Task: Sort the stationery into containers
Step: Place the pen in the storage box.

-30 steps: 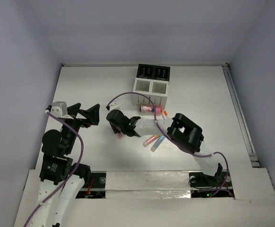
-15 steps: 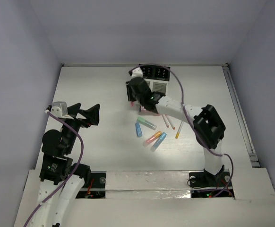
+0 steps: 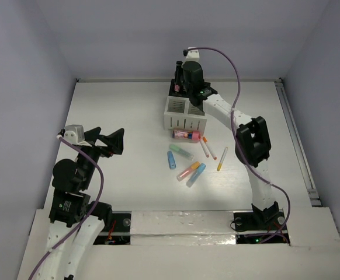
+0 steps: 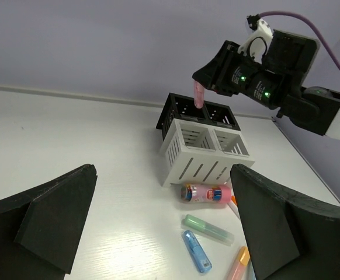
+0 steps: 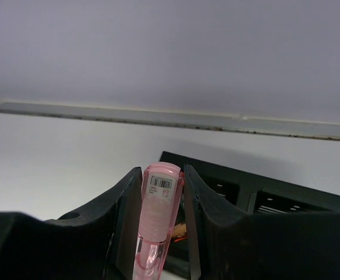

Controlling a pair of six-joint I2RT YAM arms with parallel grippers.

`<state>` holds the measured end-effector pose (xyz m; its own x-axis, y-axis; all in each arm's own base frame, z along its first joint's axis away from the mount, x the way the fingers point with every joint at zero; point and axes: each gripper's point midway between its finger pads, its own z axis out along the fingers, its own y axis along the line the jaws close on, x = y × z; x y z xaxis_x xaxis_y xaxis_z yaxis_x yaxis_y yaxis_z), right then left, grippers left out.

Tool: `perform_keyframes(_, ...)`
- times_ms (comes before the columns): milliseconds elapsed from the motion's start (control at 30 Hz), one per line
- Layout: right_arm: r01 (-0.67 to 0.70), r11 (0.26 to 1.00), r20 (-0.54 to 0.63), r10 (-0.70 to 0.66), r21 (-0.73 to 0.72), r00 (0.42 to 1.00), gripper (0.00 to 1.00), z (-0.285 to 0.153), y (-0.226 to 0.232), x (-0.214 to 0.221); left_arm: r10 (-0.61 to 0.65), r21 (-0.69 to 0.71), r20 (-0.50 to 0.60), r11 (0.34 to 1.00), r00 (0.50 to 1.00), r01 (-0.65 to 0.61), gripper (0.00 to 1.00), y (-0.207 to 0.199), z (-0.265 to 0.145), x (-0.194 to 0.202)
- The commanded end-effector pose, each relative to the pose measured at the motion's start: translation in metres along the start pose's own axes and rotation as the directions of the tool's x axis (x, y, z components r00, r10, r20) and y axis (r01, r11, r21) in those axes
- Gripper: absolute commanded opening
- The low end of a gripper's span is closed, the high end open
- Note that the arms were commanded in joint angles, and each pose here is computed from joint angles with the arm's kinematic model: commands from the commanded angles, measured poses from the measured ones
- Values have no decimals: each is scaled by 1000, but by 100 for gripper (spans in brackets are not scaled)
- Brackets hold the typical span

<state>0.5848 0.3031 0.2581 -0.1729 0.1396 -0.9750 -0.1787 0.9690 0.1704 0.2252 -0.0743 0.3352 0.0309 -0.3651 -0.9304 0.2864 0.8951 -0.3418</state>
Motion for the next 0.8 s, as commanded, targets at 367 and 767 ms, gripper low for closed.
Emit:
perform_keyframes(367,91,995,108,-96,44,990,28,35,-14,-11,12,29,51,999,999,-13,99,-9,3,-21)
perform_keyframes(767,132,989,86,-137,62,987,36,46,-18,9,12,29,46,999,999,-13,99,-9,4,-19)
